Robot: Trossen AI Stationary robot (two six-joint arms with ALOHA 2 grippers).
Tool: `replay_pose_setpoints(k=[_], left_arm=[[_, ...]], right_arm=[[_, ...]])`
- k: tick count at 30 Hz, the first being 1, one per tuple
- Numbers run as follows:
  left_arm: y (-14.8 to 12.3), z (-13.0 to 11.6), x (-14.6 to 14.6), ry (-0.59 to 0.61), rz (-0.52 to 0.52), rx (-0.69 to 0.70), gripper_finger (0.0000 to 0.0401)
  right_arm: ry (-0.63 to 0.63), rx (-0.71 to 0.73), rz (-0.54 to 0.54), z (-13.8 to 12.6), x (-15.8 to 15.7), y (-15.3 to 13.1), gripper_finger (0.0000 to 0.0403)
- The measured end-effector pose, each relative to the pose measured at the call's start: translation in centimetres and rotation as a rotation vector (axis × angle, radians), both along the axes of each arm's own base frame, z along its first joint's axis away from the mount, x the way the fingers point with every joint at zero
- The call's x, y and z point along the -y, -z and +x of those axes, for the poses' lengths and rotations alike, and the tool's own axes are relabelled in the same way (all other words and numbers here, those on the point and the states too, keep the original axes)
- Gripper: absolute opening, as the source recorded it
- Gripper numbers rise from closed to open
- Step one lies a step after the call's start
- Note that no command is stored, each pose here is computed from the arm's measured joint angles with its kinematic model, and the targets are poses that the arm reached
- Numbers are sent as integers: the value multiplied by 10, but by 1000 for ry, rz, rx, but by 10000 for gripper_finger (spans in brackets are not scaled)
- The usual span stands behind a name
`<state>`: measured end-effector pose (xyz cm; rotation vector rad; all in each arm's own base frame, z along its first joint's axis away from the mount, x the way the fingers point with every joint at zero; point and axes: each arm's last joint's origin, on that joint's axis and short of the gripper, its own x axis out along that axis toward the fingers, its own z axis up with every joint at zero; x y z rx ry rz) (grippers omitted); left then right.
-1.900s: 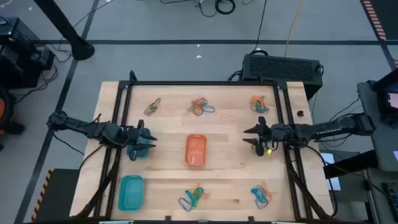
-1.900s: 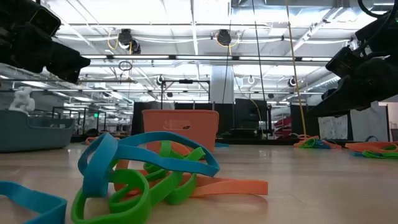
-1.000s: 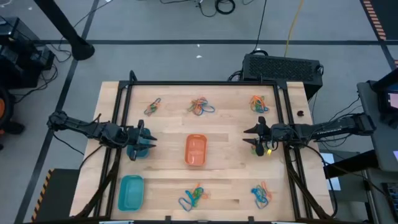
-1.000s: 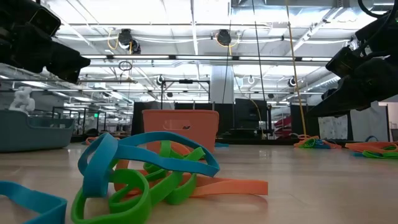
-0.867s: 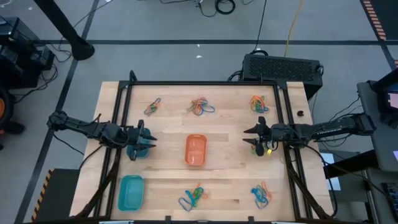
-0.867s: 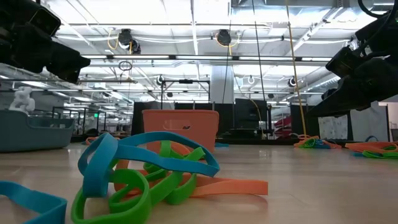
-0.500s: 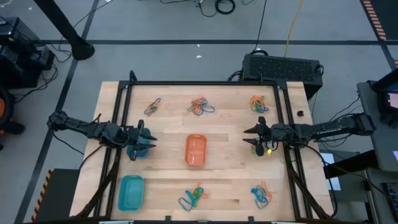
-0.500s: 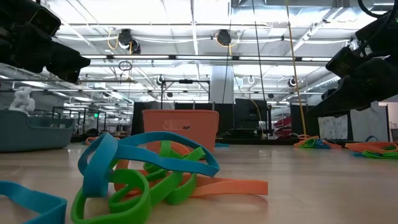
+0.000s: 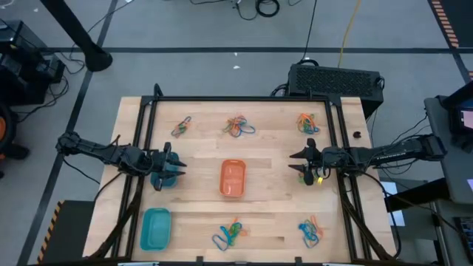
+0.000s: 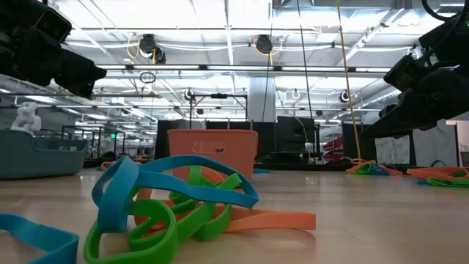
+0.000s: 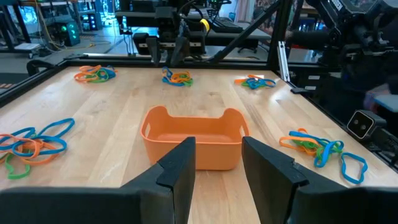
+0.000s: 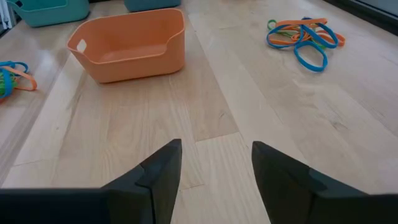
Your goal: Sort rubber bands into baskets
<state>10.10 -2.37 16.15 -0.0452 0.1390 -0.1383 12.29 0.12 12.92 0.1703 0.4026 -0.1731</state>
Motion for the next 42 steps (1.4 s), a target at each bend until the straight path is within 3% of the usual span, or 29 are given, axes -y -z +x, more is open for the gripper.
replay_pose_setpoints(k=[29,32,37,42], left_arm=[[0,0,0,1,8,1,138],[0,0,0,5,36,5,138],[0,0,2,99,229,41,138],[-1,0,2,99,243,57,138]], right_arm=[[0,0,0,0,0,0,187],[0,0,0,0,0,0,187],[0,19,1,1,0,-2,187],[7,75,23,3,0,-6,187]])
